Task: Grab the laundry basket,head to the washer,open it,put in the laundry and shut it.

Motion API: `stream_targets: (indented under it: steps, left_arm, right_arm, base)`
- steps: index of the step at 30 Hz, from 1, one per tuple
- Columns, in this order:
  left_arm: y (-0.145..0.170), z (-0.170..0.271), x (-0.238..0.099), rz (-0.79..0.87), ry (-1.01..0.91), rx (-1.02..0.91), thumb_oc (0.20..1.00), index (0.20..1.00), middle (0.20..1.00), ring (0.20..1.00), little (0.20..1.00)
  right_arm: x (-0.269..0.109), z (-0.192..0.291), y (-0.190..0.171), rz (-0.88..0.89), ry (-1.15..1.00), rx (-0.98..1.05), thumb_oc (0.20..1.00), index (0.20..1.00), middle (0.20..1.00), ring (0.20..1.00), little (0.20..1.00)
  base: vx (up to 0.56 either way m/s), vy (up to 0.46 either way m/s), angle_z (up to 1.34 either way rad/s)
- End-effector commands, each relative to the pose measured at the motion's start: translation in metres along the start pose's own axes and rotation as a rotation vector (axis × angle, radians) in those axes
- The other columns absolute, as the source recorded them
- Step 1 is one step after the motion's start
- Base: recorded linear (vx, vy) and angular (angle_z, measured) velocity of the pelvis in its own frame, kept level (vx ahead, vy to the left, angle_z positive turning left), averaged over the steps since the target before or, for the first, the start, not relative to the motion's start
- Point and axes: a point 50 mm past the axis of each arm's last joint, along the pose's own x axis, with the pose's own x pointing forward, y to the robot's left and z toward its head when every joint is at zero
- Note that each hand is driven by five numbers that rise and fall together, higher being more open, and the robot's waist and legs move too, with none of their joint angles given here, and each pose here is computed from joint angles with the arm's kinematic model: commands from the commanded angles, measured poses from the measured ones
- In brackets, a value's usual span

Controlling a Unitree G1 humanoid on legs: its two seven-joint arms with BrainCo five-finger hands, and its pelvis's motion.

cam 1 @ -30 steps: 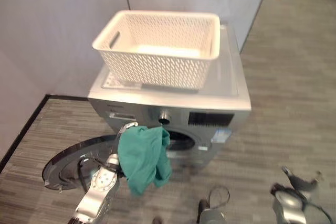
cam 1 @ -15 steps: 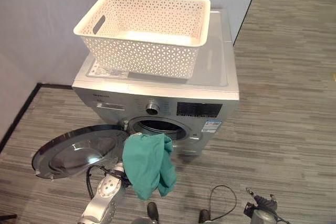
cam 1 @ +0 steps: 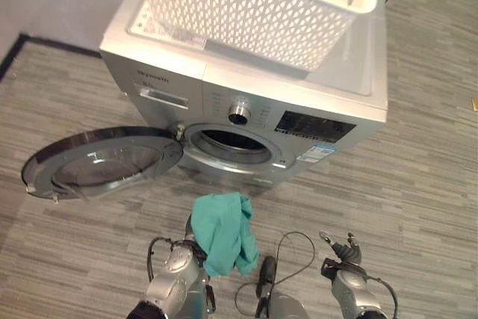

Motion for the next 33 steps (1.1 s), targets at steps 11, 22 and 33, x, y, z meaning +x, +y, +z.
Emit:
stream_targets:
  steps: [11,22,33]
  left_arm:
    - [-0.045,0.056,0.057,0.122,-0.178,-0.175,0.200,0.200,0.200,0.200,0.200]
    - [-0.036,0.120,0.082,0.280,-0.309,-0.361,0.200,0.200,0.200,0.200,0.200]
    - [-0.028,0.208,0.092,0.356,-0.467,-0.529,0.200,0.200,0.200,0.200,0.200]
  right_arm:
    - [-0.014,0.066,0.051,0.154,-0.229,0.243,1.000,1.000,1.000,1.000,1.000]
    - [-0.017,0.089,0.073,0.200,-0.271,0.323,1.000,1.000,1.000,1.000,1.000]
    - [-0.030,0.115,0.073,0.290,-0.421,0.298,1.000,1.000,1.000,1.000,1.000]
  base:
    - [-0.02,-0.027,0.00]
    - [-0.01,0.012,-0.04]
    - [0.00,0.030,-0.14]
